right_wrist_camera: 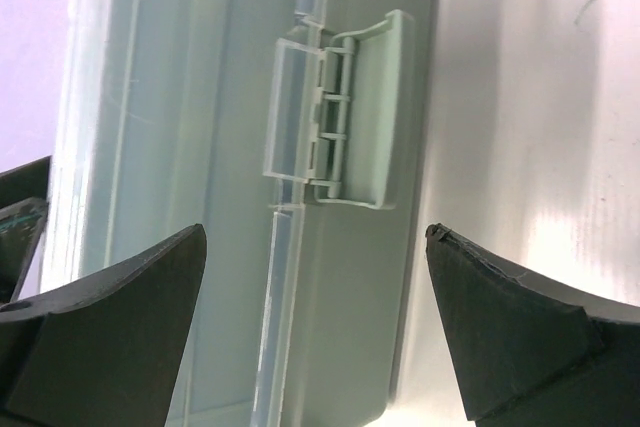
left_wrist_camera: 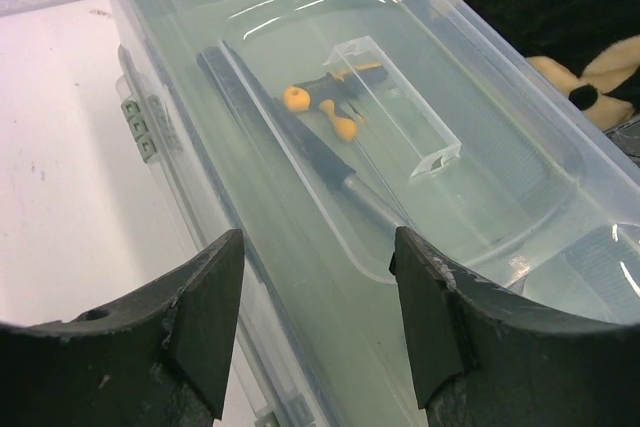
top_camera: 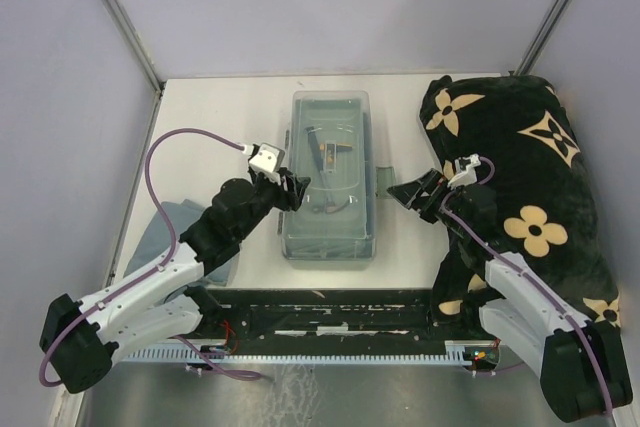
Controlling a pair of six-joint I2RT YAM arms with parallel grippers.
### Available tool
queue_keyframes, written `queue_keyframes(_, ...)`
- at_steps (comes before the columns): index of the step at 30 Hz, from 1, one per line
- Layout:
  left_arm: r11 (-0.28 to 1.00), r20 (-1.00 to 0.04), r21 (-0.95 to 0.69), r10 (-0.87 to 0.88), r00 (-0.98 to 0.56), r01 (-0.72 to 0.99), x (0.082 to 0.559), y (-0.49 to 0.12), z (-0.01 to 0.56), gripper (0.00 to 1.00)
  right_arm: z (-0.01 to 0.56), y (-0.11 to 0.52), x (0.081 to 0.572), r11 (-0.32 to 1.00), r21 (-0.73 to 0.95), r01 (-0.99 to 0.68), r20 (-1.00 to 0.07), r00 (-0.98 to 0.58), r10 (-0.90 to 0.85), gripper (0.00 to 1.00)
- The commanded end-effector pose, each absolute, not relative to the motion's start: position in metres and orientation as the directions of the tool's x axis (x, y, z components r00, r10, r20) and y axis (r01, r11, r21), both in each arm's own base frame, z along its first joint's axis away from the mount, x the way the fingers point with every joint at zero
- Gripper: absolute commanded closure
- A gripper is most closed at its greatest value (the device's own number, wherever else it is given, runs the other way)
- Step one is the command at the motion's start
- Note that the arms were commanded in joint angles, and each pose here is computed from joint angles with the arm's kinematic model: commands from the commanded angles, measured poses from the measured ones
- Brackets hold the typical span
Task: Pack the tool kit
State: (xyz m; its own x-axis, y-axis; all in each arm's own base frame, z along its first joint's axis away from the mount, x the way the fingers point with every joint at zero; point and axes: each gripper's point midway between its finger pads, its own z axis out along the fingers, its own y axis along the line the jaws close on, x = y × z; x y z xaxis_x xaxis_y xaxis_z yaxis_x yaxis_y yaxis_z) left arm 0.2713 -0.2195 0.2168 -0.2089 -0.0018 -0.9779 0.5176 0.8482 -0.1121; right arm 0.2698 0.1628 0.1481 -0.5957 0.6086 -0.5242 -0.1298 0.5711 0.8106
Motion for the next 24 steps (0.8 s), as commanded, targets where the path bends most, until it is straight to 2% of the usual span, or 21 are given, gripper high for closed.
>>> queue_keyframes(1, 0.727, -0.857, 0.015, 0.363, -0.366, 0.686, 0.216, -0.217, 0.117, 0.86, 0.137, 0.159, 0.276, 0.585, 0.802, -0.117, -0.522, -0.613, 0.593, 0.01)
queue_keyframes(9, 0.712, -0.874, -0.006, 0.338, -0.35, 0.702, 0.214, -0.223, 0.122, 0.84, 0.147, 0.189, 0.304, 0.415, 0.875, -0.248, -0.461, -0.686, 0.563, 0.01)
queue_keyframes(14, 0.736, -0.875, -0.028, 0.309, -0.373, 0.676, 0.217, -0.223, 0.122, 0.79, 0.16, 0.207, 0.317, 0.288, 0.907, -0.306, -0.418, -0.724, 0.549, 0.01)
queue_keyframes(20, 0.734, -0.896, -0.071, 0.251, -0.367, 0.675, 0.221, -0.233, 0.127, 0.71, 0.173, 0.222, 0.309, 0.122, 0.918, -0.378, -0.382, -0.754, 0.534, 0.01)
queue_keyframes(24, 0.746, -0.889, -0.093, 0.236, -0.392, 0.66, 0.225, -0.232, 0.127, 0.69, 0.168, 0.229, 0.309, 0.12, 0.916, -0.383, -0.388, -0.767, 0.511, 0.01)
